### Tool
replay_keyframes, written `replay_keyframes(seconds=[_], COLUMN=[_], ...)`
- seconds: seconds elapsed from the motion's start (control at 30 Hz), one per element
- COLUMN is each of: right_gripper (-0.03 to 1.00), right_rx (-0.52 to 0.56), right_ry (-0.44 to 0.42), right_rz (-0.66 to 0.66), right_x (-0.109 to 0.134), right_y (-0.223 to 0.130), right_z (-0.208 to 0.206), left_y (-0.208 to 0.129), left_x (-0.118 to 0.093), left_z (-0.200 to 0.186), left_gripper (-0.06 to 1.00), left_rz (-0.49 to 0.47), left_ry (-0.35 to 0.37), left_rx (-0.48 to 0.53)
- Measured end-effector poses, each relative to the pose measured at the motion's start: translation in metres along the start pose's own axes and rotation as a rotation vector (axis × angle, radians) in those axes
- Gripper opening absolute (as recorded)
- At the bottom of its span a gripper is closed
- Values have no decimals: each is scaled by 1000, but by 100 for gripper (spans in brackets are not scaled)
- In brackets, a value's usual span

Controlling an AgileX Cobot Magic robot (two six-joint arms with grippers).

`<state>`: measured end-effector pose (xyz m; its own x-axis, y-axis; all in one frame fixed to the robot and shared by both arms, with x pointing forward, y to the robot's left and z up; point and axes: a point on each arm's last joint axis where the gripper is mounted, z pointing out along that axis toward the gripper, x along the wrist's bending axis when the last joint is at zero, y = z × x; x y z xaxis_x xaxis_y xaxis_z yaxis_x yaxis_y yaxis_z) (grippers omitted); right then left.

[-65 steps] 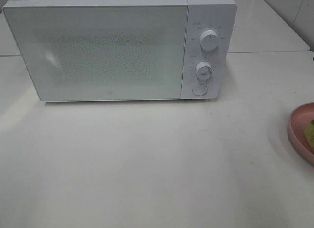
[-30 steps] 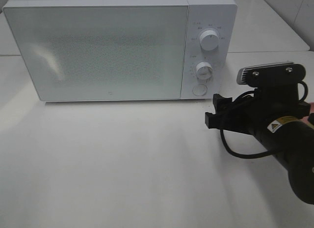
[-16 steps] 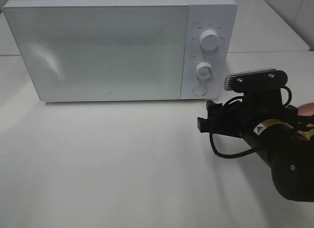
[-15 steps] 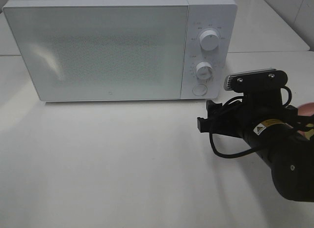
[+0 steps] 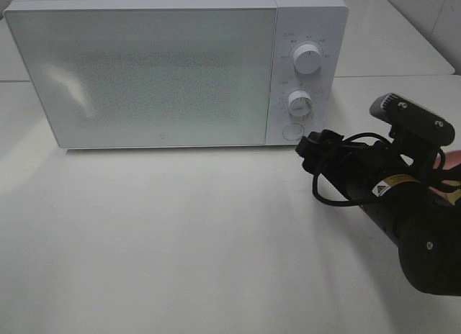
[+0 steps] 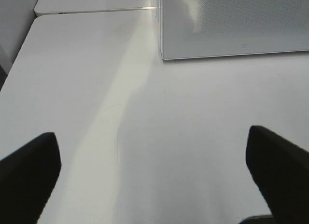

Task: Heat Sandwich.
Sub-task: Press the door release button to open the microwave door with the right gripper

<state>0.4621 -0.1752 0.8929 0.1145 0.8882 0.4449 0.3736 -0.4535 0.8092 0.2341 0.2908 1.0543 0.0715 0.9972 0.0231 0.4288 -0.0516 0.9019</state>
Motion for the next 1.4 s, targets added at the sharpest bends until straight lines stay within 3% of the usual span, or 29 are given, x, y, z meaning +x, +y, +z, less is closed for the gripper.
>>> replay_keyframes(seconds=[0.07,0.1,0.17,0.27,0.3,0.43,0.57,0.7,0.77,0.8,0.87,0.9,1.03,1.4], right_gripper=[77,77,77,77,77,74,67,57,42,42,30,15,3,1], right_rx=[0,0,0,0,0,0,0,0,0,0,0,0,0,7], right_ry=[0,0,0,0,0,0,0,0,0,0,0,0,0,-19], right_rz=[142,275,332,593,593,836,957,990,1006,1006,1008,1009,1015,1029], right_x=[0,0,0,0,0,0,0,0,0,0,0,0,0,2], right_y=[0,0,0,0,0,0,0,0,0,0,0,0,0,-6], right_z=[0,0,0,0,0,0,0,0,0,0,0,0,0,9], left_y=[0,0,0,0,0,0,0,0,0,0,0,0,0,0], left_x=[0,0,0,0,0,0,0,0,0,0,0,0,0,0], left_z=[0,0,0,0,0,0,0,0,0,0,0,0,0,0], left_gripper=[99,99,99,99,99,99,99,99,99,99,99,99,99,99], left_rz=[0,0,0,0,0,0,0,0,0,0,0,0,0,0], left_ry=[0,0,0,0,0,0,0,0,0,0,0,0,0,0], left_rx=[0,0,0,0,0,0,0,0,0,0,0,0,0,0])
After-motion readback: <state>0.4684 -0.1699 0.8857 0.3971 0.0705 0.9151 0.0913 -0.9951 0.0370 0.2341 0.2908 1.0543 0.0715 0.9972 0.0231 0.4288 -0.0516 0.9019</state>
